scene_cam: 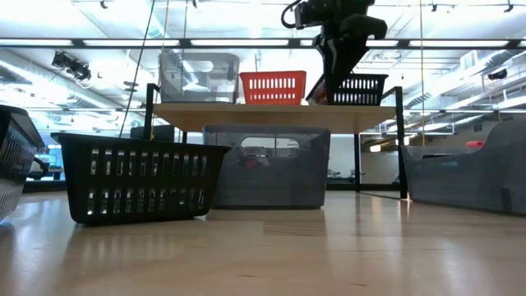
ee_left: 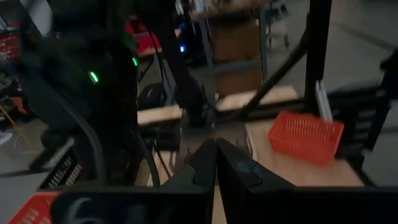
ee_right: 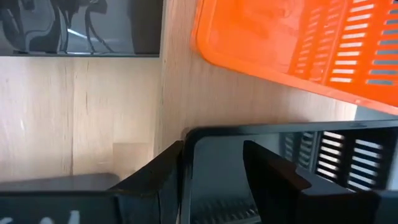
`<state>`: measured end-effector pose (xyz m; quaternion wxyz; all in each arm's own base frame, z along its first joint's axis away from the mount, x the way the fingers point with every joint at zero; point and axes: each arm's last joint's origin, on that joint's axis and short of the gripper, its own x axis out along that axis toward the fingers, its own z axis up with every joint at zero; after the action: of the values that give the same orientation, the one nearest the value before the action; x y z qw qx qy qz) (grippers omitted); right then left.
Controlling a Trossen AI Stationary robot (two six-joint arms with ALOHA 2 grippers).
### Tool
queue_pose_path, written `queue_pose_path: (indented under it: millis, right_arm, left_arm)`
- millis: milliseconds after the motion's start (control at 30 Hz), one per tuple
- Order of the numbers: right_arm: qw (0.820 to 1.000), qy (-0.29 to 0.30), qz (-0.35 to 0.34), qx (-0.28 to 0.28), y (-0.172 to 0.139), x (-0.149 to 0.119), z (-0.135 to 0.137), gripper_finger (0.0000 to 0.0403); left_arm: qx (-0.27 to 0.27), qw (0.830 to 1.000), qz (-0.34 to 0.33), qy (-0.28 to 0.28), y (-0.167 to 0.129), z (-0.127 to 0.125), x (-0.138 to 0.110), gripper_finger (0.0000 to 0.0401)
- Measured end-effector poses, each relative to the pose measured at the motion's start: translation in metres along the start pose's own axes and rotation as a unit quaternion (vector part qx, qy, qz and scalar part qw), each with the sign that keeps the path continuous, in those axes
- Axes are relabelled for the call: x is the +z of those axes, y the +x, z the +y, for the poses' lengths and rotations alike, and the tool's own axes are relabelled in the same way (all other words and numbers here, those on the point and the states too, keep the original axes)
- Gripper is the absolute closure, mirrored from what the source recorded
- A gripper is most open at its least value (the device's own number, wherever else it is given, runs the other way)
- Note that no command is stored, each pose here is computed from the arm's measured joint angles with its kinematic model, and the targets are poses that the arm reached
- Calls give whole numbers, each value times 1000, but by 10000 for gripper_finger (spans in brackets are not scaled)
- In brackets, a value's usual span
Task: Stack baskets on shelf by color
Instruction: Put the bottom right black bin on the shelf, then stack the left gray bin on the gray bin on the shelf
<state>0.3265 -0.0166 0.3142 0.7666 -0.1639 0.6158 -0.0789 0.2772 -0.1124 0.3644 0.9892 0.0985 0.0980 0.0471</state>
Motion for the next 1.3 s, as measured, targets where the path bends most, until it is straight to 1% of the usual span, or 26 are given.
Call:
queue_pose_path:
  millis: [200,267,333,400,500,567,667,767,833,900,967,1033,1067,1133,1200,1300]
  right_arm:
    - [1000,1,-30,3,-25,6,2,232]
    - [999,8,-40,11,-37,8,4,232]
    - [999,15,-35,30,-51,5,9,232]
    - [998,30,-29,45,-65,2,13,232]
    - [997,51,2,57,-82,-7,20,232]
    - [995,70,-22,67,-92,-9,24,232]
    - [991,79,-43,98,-110,-19,32,232]
    - [990,86,-58,98,-122,-27,36,231]
    - [988,93,-71,98,-130,-33,38,231]
    - [988,90,-83,95,-137,-39,39,231]
    - [988,87,-91,92,-142,-42,40,231]
    - [988,89,-97,86,-145,-45,40,231]
    - [988,89,-99,84,-146,-46,40,231]
    - [988,88,-102,78,-147,-47,40,231]
    - [988,81,-104,77,-147,-47,40,231]
    - [989,68,-106,76,-147,-46,40,231]
  left_arm:
    - [-3,994,67,89,19,-8,-22,377]
    - [0,993,78,91,29,-11,-29,376]
    - [3,993,79,89,40,-14,-35,376]
    - [-10,992,85,90,49,-18,-41,376]
    - [-41,989,108,94,61,-25,-55,376]
    - [-51,988,119,82,66,-29,-62,375]
    - [-62,987,135,66,72,-32,-69,369]
    - [-68,982,170,37,78,-28,-80,356]
    - [-61,977,206,17,81,-19,-88,344]
    - [-51,972,229,-18,88,-11,-96,333]
    - [-48,961,269,-48,90,-3,-106,323]
    - [-48,954,283,-83,99,3,-114,316]
    - [-50,949,297,-91,101,4,-119,313]
    - [-54,944,310,-101,107,4,-128,310]
    - [-54,942,318,-95,113,4,-135,310]
    - [-55,940,323,-94,116,1,-140,309]
